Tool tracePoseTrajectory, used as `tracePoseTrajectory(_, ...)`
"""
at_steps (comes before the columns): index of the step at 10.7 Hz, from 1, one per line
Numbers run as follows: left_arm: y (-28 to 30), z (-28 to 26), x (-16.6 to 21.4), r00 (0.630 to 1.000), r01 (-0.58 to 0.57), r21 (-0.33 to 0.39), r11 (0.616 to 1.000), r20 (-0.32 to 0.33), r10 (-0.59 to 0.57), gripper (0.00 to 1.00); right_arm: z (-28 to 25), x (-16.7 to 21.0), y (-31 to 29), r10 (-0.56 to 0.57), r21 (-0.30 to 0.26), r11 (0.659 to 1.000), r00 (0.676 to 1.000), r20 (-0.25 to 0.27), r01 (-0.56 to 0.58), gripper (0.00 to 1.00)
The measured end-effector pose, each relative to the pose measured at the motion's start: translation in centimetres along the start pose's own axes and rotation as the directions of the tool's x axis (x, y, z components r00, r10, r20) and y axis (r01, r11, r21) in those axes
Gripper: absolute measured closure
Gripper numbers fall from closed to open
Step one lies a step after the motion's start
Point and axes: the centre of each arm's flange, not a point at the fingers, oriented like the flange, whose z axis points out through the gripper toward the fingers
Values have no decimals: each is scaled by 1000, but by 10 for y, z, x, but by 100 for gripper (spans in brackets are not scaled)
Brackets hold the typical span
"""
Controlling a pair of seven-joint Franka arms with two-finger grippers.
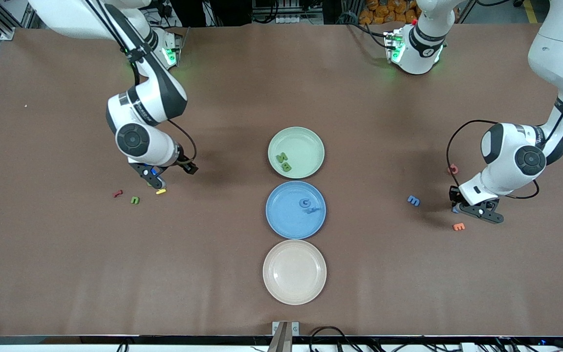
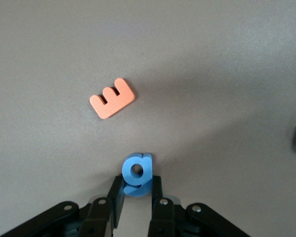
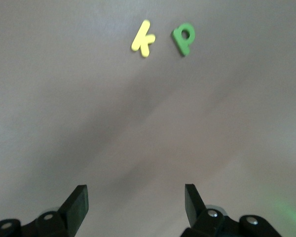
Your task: Sort letters by color into matching plates
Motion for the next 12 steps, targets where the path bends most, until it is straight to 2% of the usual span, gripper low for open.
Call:
tracePoseTrajectory(5, 10, -2, 7, 999, 32, -9, 999, -12, -32, 74, 3, 58, 47, -141, -8, 990, 990, 11, 142, 12)
tracePoseTrajectory(8, 32, -12, 24, 996, 79, -26, 997, -39, -80, 74, 6, 90, 72, -257, -9, 966, 966, 17, 257, 12)
tracePoseTrajectory(12, 61, -22, 40, 987, 144, -56, 988, -60, -148, 74, 8, 114, 90, -302, 11, 953, 953, 0, 302, 12)
